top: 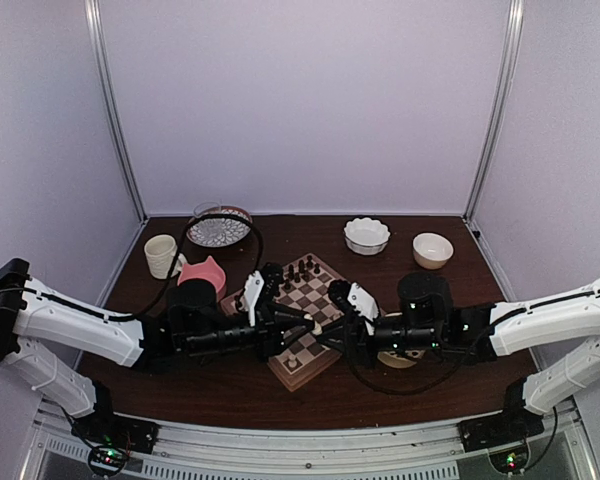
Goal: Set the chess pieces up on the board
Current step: Pick up the pawn from the chess pile.
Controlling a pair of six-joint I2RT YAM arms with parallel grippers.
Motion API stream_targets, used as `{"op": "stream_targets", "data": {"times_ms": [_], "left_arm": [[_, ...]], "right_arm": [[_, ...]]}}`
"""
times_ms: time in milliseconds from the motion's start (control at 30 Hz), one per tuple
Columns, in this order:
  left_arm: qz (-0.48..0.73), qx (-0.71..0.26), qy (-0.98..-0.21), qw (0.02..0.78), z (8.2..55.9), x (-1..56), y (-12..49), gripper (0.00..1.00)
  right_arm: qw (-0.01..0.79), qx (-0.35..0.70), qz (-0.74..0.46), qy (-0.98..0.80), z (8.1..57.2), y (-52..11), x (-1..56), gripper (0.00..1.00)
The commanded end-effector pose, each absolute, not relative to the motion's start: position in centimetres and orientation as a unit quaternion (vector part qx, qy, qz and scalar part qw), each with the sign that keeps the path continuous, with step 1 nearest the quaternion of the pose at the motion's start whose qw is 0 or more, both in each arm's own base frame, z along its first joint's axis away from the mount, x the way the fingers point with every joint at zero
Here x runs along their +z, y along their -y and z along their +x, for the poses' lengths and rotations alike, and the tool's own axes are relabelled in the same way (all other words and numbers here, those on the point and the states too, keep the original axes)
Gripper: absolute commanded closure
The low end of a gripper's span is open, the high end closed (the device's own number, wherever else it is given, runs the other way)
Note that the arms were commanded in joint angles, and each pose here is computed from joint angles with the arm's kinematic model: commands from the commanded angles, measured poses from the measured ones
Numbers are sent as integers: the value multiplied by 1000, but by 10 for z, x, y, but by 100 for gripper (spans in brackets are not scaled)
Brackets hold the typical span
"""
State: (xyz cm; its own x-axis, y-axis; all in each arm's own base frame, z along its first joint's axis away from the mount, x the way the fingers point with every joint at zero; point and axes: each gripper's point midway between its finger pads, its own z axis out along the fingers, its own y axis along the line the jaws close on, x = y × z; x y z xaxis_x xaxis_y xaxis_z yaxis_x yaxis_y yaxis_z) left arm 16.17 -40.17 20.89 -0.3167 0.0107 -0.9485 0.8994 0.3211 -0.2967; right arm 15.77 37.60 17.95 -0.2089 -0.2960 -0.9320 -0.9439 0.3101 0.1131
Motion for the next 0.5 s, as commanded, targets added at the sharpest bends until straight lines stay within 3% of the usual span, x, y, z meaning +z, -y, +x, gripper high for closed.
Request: {"op": "stream_targets", "data": {"times_ms": [0,233,467], "left_arm": [[333,-474,-647,496,165,223,397,72],[331,-470,-651,496,166,223,396,74],[334,-470,-649,496,165,225,396,84]], "right_arm": [[441,379,-461,-671,156,-384,190,99],[437,377,-466,-671,154,-386,188,99],[438,375,-465,-671,154,-386,188,99]]}}
